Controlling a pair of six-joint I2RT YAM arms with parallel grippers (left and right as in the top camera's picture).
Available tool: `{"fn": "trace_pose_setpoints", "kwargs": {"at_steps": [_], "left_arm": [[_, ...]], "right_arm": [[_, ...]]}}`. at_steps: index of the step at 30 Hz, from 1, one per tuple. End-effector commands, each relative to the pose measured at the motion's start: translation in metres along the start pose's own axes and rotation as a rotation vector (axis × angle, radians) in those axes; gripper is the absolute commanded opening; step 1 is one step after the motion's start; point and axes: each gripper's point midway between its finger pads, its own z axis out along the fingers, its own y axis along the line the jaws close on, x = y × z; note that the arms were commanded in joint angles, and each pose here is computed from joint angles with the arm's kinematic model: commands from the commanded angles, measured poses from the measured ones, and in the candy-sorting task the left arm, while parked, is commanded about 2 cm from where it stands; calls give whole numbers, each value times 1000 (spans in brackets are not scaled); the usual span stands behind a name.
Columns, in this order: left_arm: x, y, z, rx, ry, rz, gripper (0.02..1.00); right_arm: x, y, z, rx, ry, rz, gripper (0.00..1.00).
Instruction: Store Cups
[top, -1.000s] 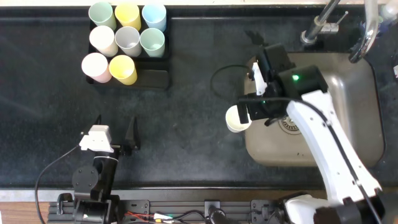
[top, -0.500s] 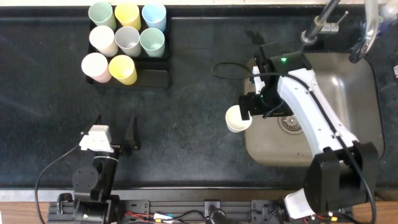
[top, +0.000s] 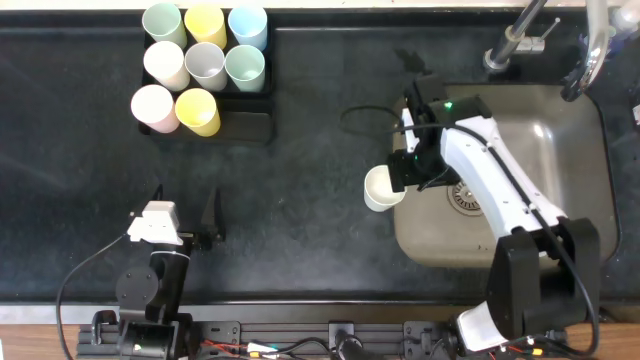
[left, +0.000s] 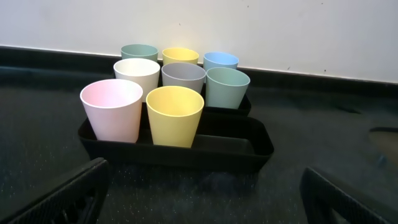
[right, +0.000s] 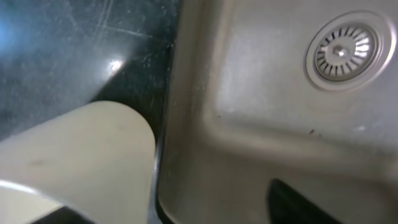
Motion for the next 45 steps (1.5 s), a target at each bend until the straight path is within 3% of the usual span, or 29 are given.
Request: {"fn": "trace_pose_setpoints", "kwargs": {"at_steps": [1, 4, 9, 16, 20, 25, 30, 35, 40, 45], "left_arm": [[-1, 2, -1, -11, -5, -8, 1000], [-1, 2, -1, -11, -5, -8, 1000], [-1, 2, -1, -11, -5, -8, 1000], [-1, 2, -1, -11, -5, -8, 1000], [-1, 2, -1, -11, -5, -8, 1000], [-1, 2, -1, -11, -5, -8, 1000], [-1, 2, -1, -11, -5, -8, 1000], [-1, 2, -1, -11, -5, -8, 1000], [-1, 2, -1, -11, -5, -8, 1000], [-1, 2, -1, -11, -5, -8, 1000]], "right_arm": [[-3, 8, 5, 6, -14, -23, 417], [-5, 14, 5, -1, -26, -40, 211], [-4, 21, 6, 0, -26, -65, 42], [-3, 33, 4, 0, -34, -102, 42], [-12, 46, -20, -12, -115, -134, 42], [-42, 62, -91, -60, -326, -119, 45], [-74, 86, -172, -163, -535, -117, 42], [-96, 121, -222, -278, -681, -151, 40], [-112, 167, -239, -402, -720, -209, 40], [-122, 197, -213, -451, -640, -221, 40]]}}
